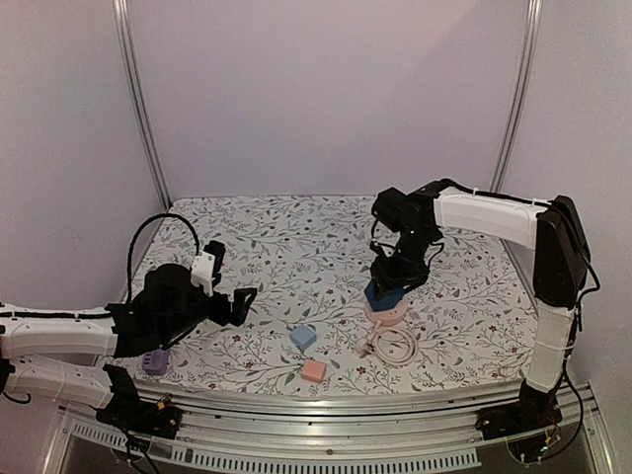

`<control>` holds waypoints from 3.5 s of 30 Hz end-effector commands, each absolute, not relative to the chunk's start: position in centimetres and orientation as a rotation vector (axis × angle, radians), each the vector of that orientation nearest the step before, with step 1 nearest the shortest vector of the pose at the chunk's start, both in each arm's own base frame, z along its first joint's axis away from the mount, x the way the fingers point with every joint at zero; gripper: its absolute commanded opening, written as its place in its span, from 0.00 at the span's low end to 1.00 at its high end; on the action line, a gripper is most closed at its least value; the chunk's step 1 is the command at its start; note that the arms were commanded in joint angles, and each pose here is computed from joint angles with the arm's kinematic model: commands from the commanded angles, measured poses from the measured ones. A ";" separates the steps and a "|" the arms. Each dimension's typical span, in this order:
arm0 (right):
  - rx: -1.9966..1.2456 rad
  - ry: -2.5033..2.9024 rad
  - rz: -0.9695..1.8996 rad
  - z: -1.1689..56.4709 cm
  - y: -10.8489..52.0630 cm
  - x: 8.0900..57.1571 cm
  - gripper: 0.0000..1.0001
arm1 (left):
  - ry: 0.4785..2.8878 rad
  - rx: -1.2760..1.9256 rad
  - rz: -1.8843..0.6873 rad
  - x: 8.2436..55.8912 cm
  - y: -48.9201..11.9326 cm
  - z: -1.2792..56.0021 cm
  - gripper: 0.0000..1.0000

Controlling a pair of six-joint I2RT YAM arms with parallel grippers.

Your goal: Insert the plug

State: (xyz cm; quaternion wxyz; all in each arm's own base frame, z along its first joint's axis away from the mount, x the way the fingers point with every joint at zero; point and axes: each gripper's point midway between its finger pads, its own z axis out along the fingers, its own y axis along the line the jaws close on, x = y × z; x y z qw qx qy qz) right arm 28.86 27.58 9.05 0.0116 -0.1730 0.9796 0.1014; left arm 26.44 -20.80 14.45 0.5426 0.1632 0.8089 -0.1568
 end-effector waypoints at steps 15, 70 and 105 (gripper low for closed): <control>-0.595 3.066 0.240 8.0 27.2 27.8 0.00 | 1.928 0.381 -0.378 26.4 -20.4 13.9 0.99; -0.549 3.081 -0.059 6.4 25.8 28.8 0.00 | 1.932 0.384 -0.369 26.4 -20.2 13.6 0.99; -0.512 3.091 -0.312 5.2 26.0 28.5 0.00 | 1.924 0.373 -0.367 26.1 -19.7 13.6 0.99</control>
